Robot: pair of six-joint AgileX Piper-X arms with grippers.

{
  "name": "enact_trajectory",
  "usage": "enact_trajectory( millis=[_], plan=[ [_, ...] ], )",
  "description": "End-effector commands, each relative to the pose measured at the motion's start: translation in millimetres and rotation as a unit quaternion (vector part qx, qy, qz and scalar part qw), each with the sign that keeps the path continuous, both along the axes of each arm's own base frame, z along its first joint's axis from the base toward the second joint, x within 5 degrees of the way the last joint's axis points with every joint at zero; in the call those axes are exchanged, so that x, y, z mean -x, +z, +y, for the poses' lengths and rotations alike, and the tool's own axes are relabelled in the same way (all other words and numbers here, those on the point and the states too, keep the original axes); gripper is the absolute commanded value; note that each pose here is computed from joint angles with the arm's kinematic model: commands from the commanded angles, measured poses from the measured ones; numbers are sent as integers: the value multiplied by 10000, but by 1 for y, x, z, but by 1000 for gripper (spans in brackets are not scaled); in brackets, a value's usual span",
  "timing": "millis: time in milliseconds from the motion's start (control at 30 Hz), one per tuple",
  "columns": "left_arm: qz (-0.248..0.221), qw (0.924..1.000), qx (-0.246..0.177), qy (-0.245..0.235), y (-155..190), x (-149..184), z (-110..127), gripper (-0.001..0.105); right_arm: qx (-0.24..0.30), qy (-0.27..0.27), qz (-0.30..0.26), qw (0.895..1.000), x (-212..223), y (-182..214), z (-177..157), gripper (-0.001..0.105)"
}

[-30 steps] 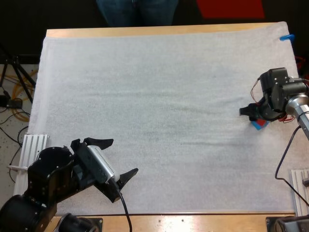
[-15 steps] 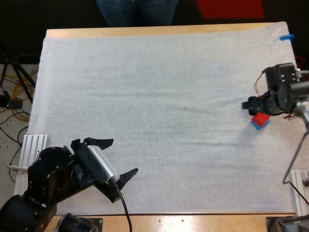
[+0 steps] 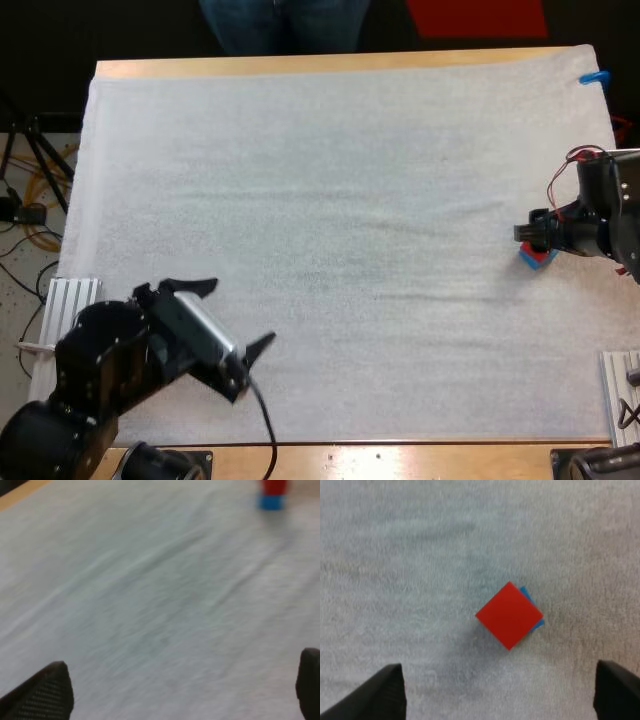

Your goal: Stack red cube on blue cube

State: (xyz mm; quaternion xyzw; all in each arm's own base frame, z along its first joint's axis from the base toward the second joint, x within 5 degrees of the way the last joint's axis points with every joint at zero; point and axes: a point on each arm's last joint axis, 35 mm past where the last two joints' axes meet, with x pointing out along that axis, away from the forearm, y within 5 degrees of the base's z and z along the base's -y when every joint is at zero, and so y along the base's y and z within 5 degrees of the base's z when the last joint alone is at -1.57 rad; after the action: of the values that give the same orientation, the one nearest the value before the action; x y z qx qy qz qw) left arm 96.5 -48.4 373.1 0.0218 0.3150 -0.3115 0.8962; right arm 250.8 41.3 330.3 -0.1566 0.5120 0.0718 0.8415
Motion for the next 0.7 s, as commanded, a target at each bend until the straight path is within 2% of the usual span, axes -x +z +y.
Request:
enact_trajectory(
  millis=[0,100,167,267,367,500,667],
  plan=[
    [-33,9995,-101,287,1,-6,3,87,-58,-56,-91,9999,-1,3,-2,73],
    [6,9969,-113,782,0,-17,11,87,10,-31,-126,9999,0,5,-5,73],
    [-43,9915,-86,1299,0,-26,23,87,47,-23,-268,9996,3,11,-5,73],
    [-92,9833,-61,1817,1,-29,36,87,141,-68,-562,9983,12,22,-8,73],
    [-141,9788,-53,2041,3,-26,42,87,117,-105,-790,9968,21,33,-12,73],
    [-207,9780,-62,2077,8,-17,42,87,87,-267,-1075,9938,37,47,-22,73],
    [-651,9683,-182,2405,28,-2,44,87,44,-401,-1601,9863,69,69,-32,73]
  ],
)
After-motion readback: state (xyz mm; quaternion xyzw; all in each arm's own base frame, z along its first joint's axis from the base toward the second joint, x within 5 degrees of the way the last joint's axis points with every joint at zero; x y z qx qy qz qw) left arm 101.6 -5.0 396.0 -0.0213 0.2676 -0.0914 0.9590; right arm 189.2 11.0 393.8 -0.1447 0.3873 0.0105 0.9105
